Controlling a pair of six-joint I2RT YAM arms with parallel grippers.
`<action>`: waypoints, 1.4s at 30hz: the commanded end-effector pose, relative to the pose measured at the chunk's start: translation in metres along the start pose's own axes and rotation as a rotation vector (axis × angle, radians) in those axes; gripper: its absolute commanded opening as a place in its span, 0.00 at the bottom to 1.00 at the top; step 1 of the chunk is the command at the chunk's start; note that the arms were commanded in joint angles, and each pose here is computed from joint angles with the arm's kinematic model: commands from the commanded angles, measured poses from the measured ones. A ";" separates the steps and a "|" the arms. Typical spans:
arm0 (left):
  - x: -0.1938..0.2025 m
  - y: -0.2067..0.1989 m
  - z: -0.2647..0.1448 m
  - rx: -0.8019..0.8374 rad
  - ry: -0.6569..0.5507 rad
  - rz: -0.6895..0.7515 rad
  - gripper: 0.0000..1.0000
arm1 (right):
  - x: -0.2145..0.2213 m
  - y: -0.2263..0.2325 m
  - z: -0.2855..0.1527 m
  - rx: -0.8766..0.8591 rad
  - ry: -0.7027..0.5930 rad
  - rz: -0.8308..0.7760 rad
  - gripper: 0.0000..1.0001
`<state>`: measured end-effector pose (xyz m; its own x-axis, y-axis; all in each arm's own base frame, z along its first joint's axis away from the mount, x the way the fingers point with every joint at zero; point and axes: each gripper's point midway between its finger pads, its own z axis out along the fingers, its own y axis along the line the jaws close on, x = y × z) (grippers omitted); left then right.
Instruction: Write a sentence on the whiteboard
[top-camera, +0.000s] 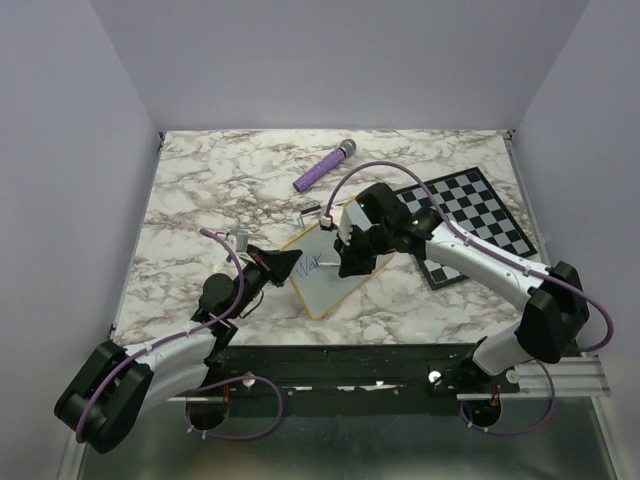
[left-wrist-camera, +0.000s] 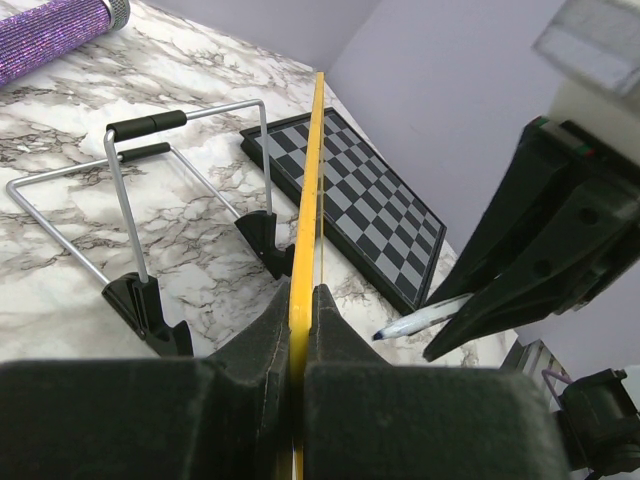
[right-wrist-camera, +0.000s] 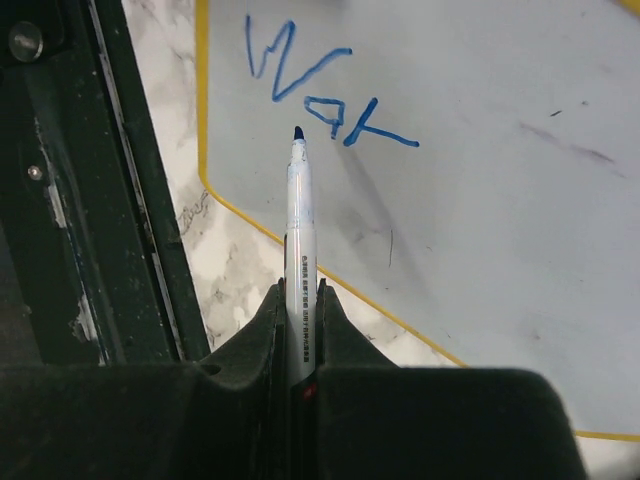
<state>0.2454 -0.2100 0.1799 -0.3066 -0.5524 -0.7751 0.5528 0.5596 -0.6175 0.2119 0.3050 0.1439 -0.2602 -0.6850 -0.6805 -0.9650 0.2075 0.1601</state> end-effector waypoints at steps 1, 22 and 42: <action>-0.002 -0.004 -0.002 0.025 -0.010 0.023 0.00 | -0.023 -0.001 -0.024 0.013 -0.092 -0.037 0.01; 0.005 -0.004 -0.002 0.034 0.028 0.067 0.00 | -0.008 -0.035 -0.026 0.092 -0.097 0.062 0.01; 0.007 -0.003 -0.003 0.035 0.030 0.070 0.00 | -0.006 -0.027 -0.030 0.069 -0.106 0.015 0.01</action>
<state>0.2438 -0.2114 0.1803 -0.2962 -0.5324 -0.7930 0.5735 0.5648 -0.5934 0.2420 0.2824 0.1593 -0.2948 -0.6151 -0.7313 -0.9466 0.2924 0.1357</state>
